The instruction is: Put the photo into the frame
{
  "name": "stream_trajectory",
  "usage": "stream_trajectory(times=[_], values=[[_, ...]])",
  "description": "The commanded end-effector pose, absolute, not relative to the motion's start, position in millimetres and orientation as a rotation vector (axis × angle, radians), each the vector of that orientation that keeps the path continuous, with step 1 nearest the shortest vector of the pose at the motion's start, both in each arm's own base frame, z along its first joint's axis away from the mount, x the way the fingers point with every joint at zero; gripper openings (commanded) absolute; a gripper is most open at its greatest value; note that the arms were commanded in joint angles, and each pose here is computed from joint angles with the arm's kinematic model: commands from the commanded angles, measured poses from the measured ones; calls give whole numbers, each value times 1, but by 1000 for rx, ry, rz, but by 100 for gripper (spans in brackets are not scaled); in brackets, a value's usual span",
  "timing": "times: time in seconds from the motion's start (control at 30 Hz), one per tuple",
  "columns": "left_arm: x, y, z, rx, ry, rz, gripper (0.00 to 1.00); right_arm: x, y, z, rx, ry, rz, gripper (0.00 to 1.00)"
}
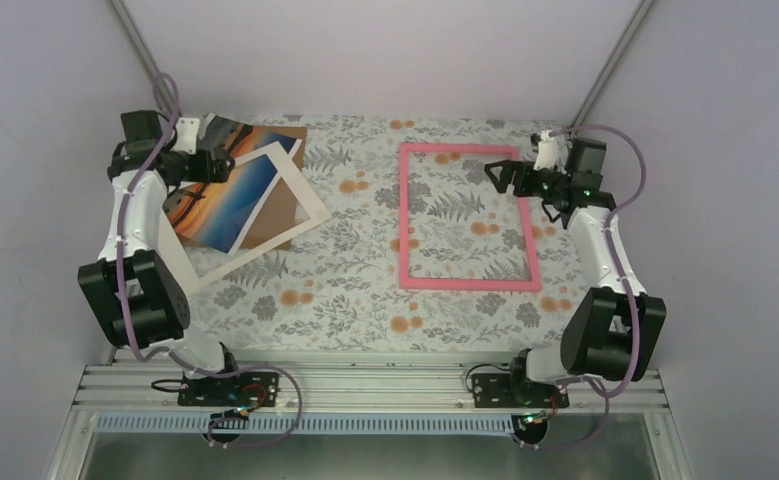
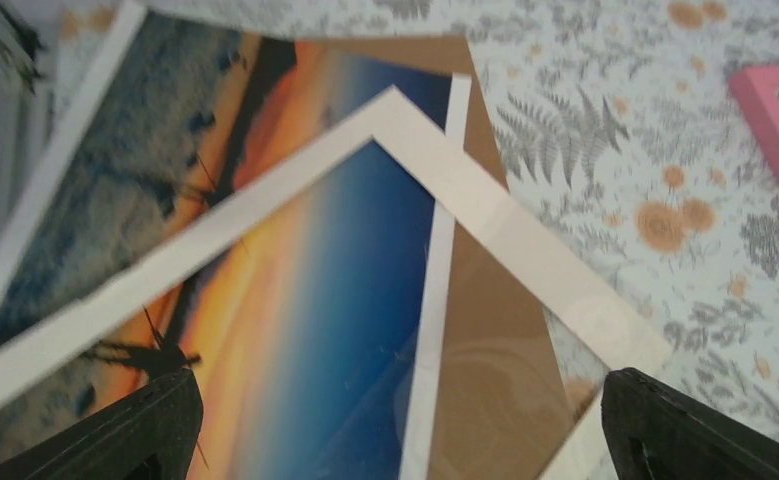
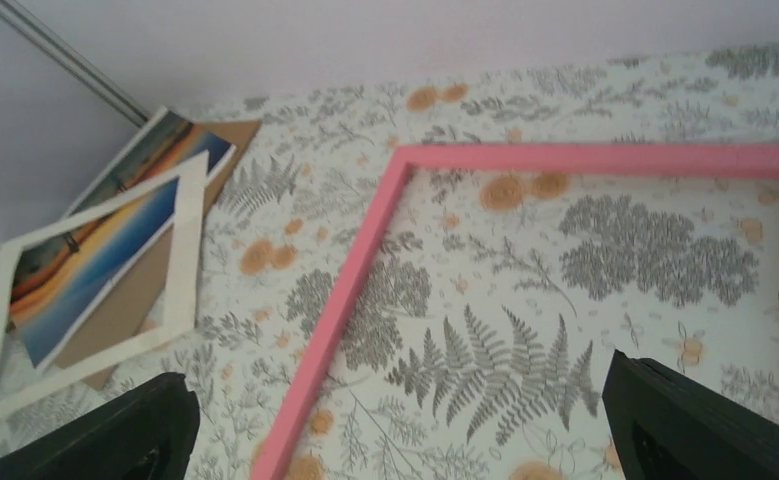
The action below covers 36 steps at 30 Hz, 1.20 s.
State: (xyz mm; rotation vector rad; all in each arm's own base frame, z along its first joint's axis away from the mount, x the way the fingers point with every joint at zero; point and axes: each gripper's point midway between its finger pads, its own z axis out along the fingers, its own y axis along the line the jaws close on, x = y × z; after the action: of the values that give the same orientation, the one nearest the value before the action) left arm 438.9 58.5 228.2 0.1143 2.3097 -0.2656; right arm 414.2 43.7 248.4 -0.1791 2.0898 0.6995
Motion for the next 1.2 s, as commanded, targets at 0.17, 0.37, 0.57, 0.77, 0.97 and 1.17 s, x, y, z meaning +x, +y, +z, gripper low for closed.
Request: stream_trajectory(times=[0.17,0.37,0.57,0.77,0.97,1.17], values=[[396,49,210,15,2349,-199,100,404,63,208,-197,2233,515,100],[368,49,208,-8,2336,-170,100,414,96,190,-208,2310,427,100],[351,59,211,-71,2305,-114,100,428,143,160,-199,2403,328,100],[344,76,213,-152,2282,-45,100,444,201,126,-203,2495,318,100],[340,95,210,-251,2275,40,100,457,236,84,-186,2568,234,96],[339,104,206,-296,2276,78,100,469,254,53,-155,2597,145,82]])
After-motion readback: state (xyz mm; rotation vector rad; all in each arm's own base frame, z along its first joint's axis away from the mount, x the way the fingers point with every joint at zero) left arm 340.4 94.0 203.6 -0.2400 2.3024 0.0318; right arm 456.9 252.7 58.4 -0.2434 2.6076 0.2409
